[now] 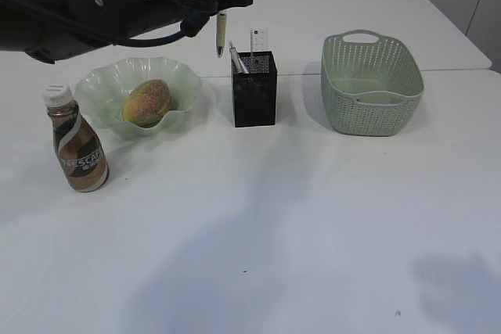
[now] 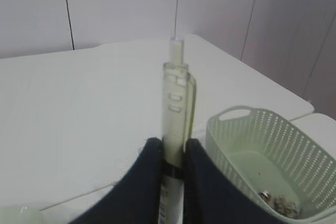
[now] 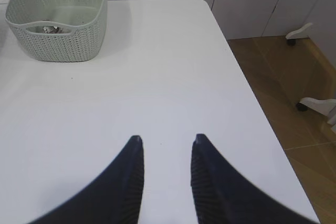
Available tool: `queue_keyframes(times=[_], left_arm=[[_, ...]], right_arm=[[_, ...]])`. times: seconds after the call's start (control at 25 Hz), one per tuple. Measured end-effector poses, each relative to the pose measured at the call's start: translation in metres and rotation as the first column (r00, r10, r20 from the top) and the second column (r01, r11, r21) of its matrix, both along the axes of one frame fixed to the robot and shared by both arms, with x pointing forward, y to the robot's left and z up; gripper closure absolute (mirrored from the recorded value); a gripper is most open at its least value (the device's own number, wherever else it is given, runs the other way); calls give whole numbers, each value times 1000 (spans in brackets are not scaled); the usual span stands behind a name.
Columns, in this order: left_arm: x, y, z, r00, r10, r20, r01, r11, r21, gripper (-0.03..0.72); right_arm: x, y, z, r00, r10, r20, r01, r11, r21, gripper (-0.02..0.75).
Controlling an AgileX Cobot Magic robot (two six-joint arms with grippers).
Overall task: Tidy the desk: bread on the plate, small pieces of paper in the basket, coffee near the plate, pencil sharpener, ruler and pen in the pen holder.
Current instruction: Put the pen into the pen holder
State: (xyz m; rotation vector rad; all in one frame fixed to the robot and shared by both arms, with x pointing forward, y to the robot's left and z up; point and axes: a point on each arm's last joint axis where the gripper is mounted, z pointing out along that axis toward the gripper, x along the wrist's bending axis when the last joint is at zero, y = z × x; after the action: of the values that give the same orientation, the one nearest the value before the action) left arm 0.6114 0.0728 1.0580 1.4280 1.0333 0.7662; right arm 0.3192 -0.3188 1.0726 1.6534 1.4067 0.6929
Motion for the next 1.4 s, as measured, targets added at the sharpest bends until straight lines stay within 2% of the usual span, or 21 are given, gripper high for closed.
queue_keyframes(times=[0.16,0.48,0.72,0.92,1.4], left_arm=[[8,-2,-10,996,48,69,-47,999,-18,630],[11,-1,-14,992,73,106,-70,997,-30,630],[16,-8,-22,993,39,111,-38,999,-5,630],[32,-20,-24,994,24,107,-22,1000,-19,630],[64,-44,-58,998,1,60,-1,1000,-5,630]], right_arm=[[0,0,0,1000,0,0,0,1000,0,477],[0,0,0,1000,0,0,0,1000,0,477],[0,0,0,1000,0,0,0,1000,0,477],[0,0,0,1000,0,0,0,1000,0,477],[0,0,0,1000,0,0,0,1000,0,477]])
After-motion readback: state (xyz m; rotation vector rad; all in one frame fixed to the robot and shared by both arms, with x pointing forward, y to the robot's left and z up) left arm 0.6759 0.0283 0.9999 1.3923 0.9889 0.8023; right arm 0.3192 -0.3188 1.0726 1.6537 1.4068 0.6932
